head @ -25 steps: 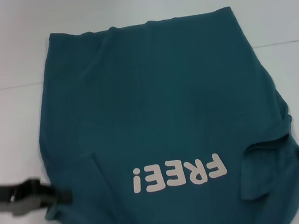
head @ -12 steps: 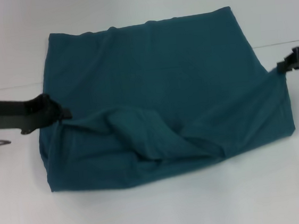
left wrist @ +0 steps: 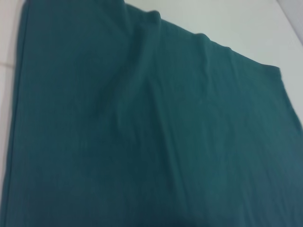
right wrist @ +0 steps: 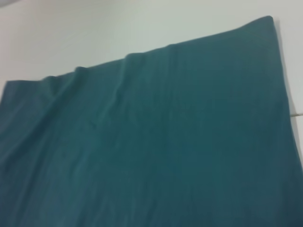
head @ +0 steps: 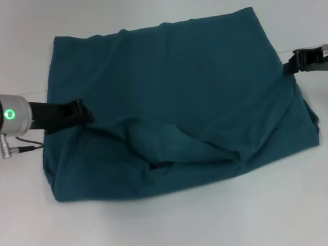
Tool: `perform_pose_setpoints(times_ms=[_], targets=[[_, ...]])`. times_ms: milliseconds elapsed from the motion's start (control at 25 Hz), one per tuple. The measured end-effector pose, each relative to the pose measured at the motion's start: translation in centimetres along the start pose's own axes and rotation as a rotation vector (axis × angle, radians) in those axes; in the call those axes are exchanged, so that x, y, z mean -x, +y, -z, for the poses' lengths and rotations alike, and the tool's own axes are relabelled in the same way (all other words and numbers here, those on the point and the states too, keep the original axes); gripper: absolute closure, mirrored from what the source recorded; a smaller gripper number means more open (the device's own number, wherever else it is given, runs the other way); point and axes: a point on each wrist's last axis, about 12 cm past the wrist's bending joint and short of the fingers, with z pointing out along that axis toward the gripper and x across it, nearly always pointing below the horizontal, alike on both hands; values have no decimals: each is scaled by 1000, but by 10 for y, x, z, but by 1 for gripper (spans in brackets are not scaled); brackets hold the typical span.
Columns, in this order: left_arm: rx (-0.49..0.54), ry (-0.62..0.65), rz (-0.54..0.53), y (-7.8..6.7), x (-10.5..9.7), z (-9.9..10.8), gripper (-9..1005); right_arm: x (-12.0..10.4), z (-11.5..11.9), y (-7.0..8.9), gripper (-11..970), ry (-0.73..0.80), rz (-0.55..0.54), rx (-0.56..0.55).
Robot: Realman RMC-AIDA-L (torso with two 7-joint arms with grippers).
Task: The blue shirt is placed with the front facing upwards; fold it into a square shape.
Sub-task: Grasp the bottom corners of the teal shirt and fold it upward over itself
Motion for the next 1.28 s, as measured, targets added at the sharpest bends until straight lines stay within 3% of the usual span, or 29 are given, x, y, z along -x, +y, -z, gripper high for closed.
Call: perform_pose_setpoints(times_ms=[360,680,960,1280], targets=[[52,-92,-39,-3,7,-7,975,7,-16,10,928,-45,48,-52],[77,-156,-100,-14,24,-11,974,18,-35,23,922,-75,146,-164],[101,-189,-104,-14,26,-13,974,26,-43,38,915,-103,216,-201],[125,-223,-138,-12,26,-15,973,27,-42,33,908,-97,204,-253]])
